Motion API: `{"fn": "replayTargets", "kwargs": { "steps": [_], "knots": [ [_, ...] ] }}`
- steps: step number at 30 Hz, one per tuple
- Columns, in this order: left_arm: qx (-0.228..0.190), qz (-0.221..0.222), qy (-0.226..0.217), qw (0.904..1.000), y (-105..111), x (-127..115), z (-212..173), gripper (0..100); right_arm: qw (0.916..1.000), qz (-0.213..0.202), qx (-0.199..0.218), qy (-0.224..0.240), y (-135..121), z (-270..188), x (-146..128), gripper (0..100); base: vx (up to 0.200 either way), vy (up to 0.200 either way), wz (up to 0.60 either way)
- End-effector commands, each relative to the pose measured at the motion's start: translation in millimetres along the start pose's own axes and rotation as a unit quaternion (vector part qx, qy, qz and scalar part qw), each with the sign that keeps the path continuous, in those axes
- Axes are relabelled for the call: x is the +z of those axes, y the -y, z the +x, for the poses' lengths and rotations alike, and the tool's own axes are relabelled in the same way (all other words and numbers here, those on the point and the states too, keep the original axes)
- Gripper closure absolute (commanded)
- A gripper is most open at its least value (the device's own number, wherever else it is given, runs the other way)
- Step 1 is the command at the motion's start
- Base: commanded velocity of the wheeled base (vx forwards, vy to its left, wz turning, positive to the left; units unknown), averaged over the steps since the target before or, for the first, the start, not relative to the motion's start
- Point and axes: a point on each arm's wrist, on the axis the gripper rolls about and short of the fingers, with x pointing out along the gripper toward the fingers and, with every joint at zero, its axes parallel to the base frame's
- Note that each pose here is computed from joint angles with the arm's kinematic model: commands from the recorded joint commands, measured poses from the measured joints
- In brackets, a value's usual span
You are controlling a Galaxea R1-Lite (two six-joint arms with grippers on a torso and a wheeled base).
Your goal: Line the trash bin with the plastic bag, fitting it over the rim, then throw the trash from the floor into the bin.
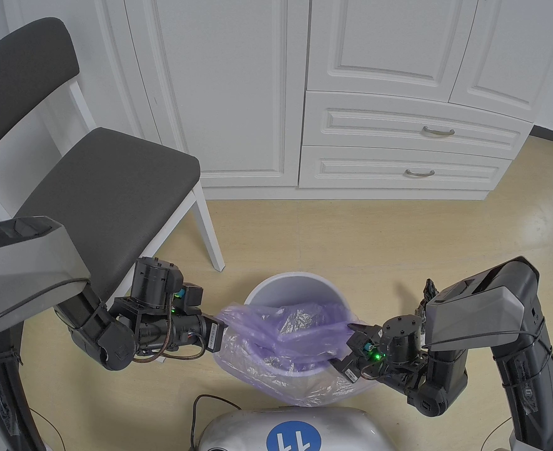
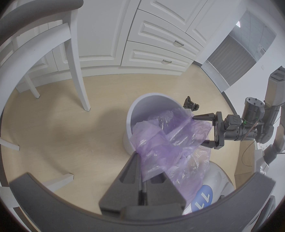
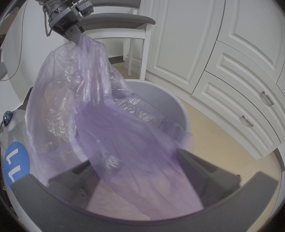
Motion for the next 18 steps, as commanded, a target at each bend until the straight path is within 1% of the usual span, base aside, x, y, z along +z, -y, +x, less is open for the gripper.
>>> {"fn": "replayTargets", "kwargs": {
  "steps": [1, 4, 6, 7, 10, 12, 14, 18],
  "knots": [
    [0.002, -0.001, 0.000, 1.0000, -2.0, 0.0, 0.5, 100, 0.9996, 0.016, -0.011, 0.022, 3.7, 1.9, 8.8, 100, 0.000, 0.000, 0.00],
    [0.005, -0.005, -0.001, 1.0000, -5.1, -0.9, 2.3, 100, 0.9986, 0.034, -0.017, 0.036, 8.3, -1.5, 18.3, 100, 0.000, 0.000, 0.00],
    [0.005, -0.005, -0.001, 1.0000, -5.1, -0.9, 2.3, 100, 0.9986, 0.034, -0.017, 0.036, 8.3, -1.5, 18.3, 100, 0.000, 0.000, 0.00],
    [0.009, -0.007, -0.003, 0.9999, -8.8, -1.8, 3.9, 100, 0.9977, 0.047, -0.020, 0.044, 11.5, -4.1, 23.5, 100, 0.000, 0.000, 0.00],
    [0.011, -0.008, -0.002, 0.9999, -10.4, -1.7, 4.0, 100, 0.9971, 0.056, -0.021, 0.048, 12.2, -3.3, 25.1, 100, 0.000, 0.000, 0.00],
    [0.013, -0.010, 0.000, 0.9999, -12.6, -0.3, 4.3, 100, 0.9955, 0.073, -0.024, 0.056, 14.0, -1.1, 28.1, 100, 0.000, 0.000, 0.00],
    [0.015, -0.012, -0.001, 0.9998, -14.4, -1.0, 5.0, 100, 0.9944, 0.081, -0.028, 0.062, 16.0, 1.4, 30.0, 100, 0.000, 0.000, 0.00],
    [0.023, -0.021, -0.010, 0.9995, -24.8, -6.4, 14.8, 100, 0.9884, 0.118, -0.045, 0.086, 25.0, 11.0, 37.8, 100, 0.000, 0.000, 0.00]
  ]
}}
